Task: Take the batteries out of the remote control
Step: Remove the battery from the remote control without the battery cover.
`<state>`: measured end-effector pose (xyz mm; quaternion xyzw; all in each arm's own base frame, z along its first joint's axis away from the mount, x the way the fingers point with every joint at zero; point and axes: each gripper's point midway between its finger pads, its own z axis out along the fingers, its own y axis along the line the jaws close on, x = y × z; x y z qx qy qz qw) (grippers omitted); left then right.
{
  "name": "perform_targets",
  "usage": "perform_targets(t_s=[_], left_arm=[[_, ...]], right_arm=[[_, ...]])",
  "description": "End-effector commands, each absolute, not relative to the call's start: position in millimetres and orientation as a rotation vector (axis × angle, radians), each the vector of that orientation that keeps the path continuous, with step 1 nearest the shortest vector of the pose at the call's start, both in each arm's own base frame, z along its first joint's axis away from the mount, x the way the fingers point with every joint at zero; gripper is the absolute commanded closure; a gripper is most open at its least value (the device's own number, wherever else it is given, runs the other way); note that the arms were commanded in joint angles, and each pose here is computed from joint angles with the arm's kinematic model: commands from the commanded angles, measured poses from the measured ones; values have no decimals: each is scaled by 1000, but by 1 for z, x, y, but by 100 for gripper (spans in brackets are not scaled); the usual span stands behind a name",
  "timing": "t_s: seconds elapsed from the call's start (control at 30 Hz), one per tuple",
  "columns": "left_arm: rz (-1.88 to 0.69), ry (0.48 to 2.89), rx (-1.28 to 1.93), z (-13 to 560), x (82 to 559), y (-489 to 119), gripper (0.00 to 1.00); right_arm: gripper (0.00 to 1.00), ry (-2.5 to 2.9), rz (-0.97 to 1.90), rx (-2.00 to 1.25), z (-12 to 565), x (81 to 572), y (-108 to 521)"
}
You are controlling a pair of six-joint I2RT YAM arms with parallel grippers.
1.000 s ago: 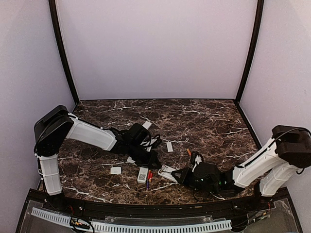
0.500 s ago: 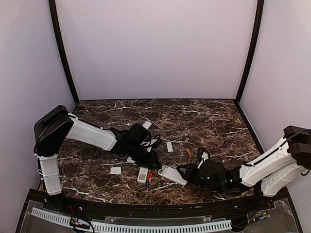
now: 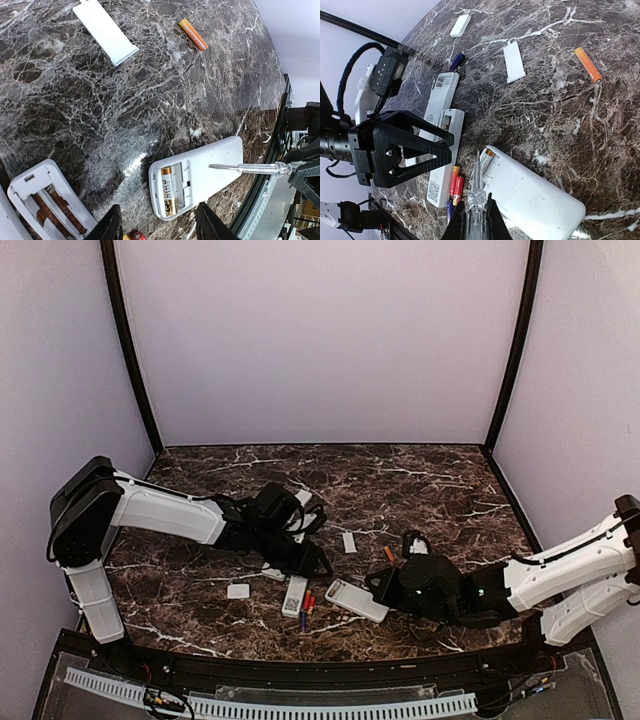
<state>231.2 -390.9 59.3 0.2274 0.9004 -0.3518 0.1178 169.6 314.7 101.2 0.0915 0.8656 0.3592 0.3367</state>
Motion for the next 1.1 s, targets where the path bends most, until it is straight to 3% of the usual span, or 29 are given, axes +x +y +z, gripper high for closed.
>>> perform_targets(t_s=[0.0,0.33,0.93,1.07], left_arm=[[-1069,2633,699,64,221,-387,53],[-1120,2668,720,52,202,-394,75],[-1125,2687,813,33,178,-398,76],[-1106,2704,829,25,177,-397,81]], right_arm=[[100,2339,834,103,95,158,316],[100,2373,816,17,93,155,336],[100,2479,667,57,68,154,337],[100,2468,697,129,57,155,332]])
